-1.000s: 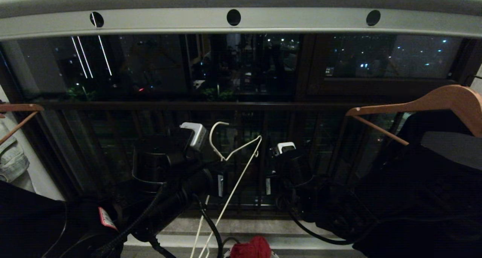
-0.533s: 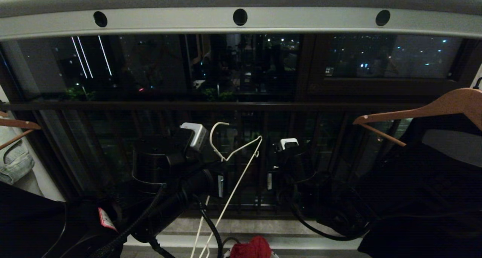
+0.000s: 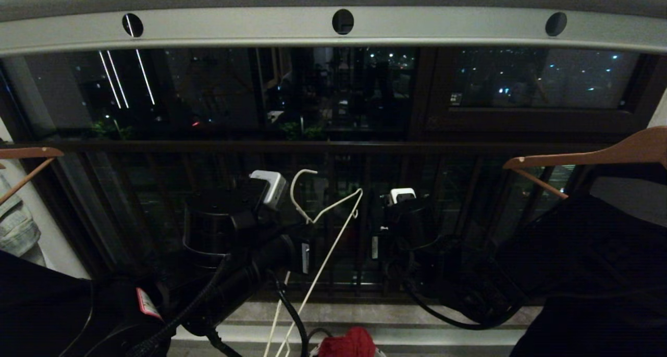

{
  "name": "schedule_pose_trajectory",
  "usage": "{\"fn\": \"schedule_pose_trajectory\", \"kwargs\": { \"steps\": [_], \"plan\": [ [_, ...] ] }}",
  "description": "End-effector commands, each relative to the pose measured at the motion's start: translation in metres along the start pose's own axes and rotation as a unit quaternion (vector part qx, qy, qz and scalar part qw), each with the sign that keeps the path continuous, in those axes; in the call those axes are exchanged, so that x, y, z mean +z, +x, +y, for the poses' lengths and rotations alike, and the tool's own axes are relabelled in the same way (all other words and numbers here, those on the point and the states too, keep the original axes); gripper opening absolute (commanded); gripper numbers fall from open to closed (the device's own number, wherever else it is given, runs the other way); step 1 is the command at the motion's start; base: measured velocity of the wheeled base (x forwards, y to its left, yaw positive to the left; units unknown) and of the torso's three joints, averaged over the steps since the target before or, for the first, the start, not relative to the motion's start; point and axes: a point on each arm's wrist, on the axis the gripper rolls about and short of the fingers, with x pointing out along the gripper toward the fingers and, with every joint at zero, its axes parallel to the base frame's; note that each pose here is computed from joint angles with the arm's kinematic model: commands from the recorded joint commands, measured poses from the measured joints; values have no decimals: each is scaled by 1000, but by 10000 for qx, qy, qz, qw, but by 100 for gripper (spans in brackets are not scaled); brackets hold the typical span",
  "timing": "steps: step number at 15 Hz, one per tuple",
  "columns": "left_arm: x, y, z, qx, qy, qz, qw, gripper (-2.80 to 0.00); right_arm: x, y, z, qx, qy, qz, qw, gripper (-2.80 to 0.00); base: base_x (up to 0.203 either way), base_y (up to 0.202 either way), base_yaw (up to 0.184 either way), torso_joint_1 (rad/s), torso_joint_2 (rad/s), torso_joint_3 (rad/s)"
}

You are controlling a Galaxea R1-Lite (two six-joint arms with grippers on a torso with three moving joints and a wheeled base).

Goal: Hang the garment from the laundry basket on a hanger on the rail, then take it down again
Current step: Put clothes in the basket

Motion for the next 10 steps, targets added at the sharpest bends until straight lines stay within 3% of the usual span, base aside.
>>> {"fn": "schedule_pose_trajectory", "kwargs": {
  "steps": [1,10],
  "plan": [
    [-2,0,0,-65,-3,39,10000,-280,1,-1,0,-2,20,-32,10000,-280,0,0,0,0,0,0],
    [-2,0,0,-71,10,35,10000,-280,2,0,-1,-22,32,-40,10000,-280,0,0,0,0,0,0]
  ]
}}
